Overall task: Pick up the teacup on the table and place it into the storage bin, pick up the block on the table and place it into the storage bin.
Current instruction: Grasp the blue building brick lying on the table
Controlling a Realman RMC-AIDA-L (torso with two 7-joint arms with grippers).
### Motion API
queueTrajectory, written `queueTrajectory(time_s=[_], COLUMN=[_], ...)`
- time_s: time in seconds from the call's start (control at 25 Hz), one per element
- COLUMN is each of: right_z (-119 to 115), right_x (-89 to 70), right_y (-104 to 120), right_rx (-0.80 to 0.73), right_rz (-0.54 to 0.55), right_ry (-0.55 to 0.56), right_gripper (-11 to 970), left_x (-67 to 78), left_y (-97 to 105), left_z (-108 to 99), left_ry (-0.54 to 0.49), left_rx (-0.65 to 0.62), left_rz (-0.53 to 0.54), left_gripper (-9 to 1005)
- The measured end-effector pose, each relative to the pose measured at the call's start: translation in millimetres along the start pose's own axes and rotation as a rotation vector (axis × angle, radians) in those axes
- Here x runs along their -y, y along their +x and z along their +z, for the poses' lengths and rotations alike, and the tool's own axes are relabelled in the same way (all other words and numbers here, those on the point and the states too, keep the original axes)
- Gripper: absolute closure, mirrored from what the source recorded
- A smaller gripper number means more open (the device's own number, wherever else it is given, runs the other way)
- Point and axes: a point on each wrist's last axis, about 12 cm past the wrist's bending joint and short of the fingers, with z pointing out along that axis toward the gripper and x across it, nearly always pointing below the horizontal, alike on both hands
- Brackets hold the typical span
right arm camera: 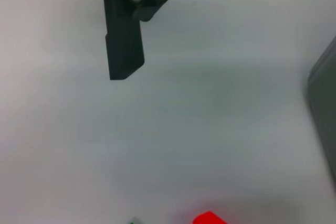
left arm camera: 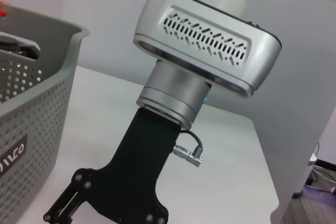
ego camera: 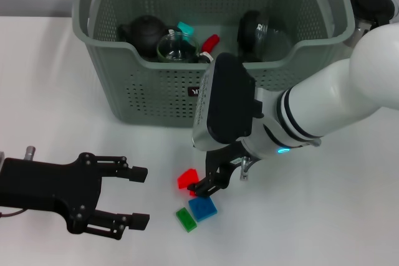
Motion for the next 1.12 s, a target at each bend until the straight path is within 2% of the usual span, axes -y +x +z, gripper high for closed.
queueTrajectory(time_s=[0.76, 1.12], right_z=[7.1, -1.1], right_x=[-6.2, -6.6], right_y=[4.2, 0.4], right_rx=[-0.015, 0.018], right_rz=[-0.001, -0.004], right_ry=[-0.014, -0.006], right_gripper=[79, 79], left_x=[1.0, 1.7], left_y=[1.2, 1.4], left_z=[0.9, 0.9], left_ry=[0.002, 0.006], left_rx=[0.003, 0.004], left_rz=[-0.002, -0.008], left_gripper=[187, 187])
